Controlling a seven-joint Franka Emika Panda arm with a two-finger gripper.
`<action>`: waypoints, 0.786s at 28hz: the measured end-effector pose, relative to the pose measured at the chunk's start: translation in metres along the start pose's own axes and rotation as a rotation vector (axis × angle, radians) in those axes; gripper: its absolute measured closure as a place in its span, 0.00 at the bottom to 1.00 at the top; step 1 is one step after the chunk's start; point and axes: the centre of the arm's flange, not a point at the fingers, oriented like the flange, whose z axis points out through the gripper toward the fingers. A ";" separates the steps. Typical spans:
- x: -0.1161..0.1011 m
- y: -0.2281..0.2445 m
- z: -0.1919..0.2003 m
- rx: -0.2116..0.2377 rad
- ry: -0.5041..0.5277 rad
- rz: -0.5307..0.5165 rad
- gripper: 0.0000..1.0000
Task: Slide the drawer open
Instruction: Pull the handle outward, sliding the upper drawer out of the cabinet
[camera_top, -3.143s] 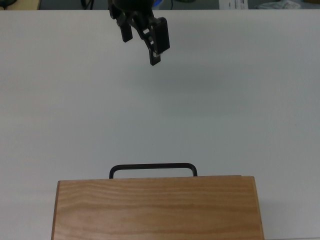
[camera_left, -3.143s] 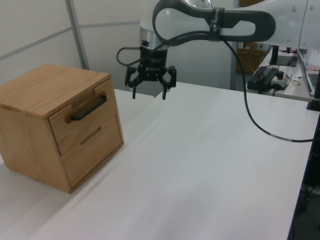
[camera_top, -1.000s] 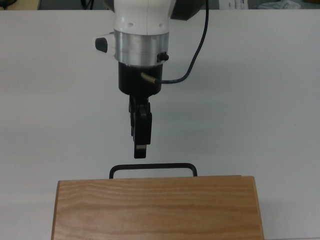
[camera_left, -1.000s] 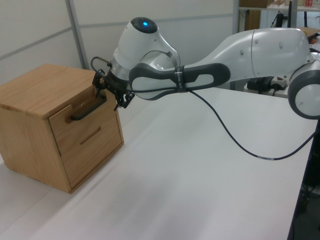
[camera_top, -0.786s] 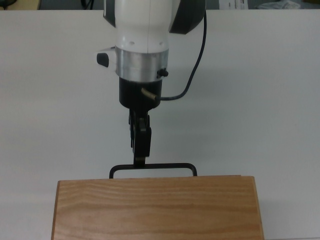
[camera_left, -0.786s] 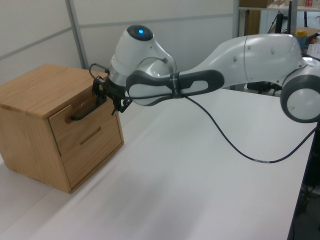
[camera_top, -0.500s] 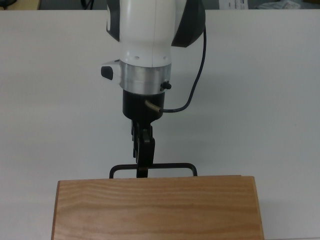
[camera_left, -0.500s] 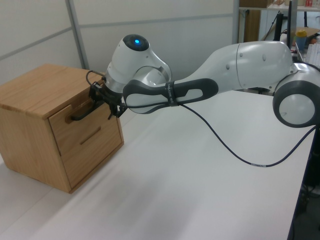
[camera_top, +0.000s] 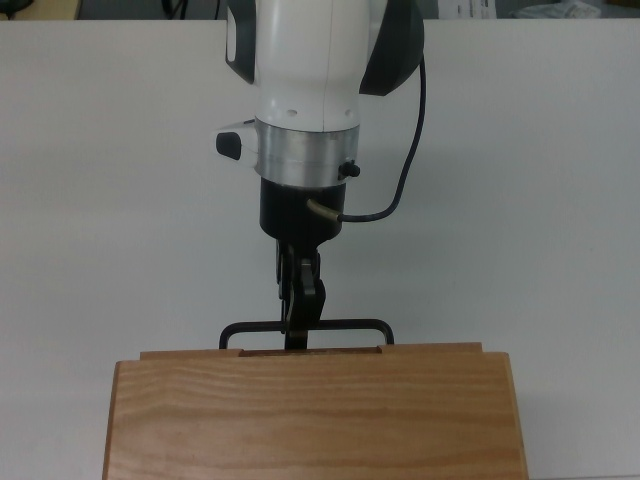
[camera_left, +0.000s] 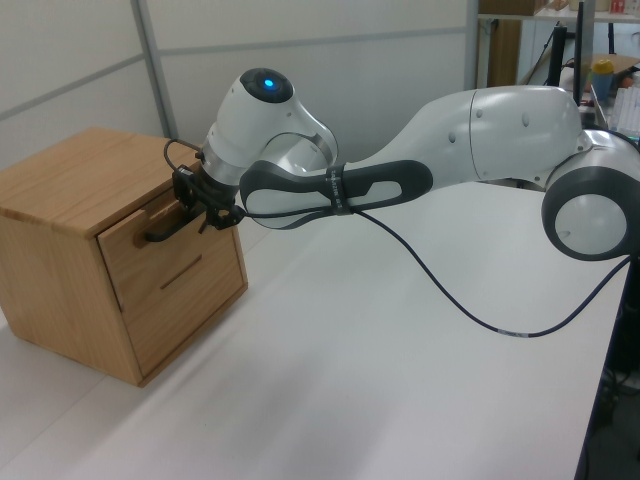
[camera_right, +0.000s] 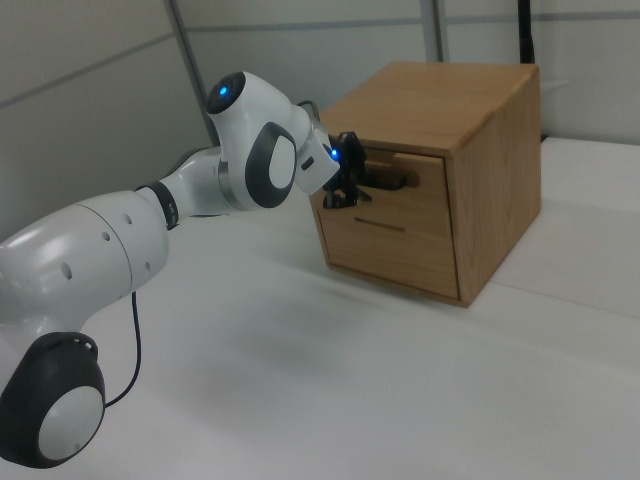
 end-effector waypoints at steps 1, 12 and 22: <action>0.000 0.000 0.000 0.001 0.000 0.000 0.71; 0.000 0.002 -0.003 -0.041 0.007 0.008 0.92; -0.002 0.006 -0.017 -0.097 0.015 0.003 0.92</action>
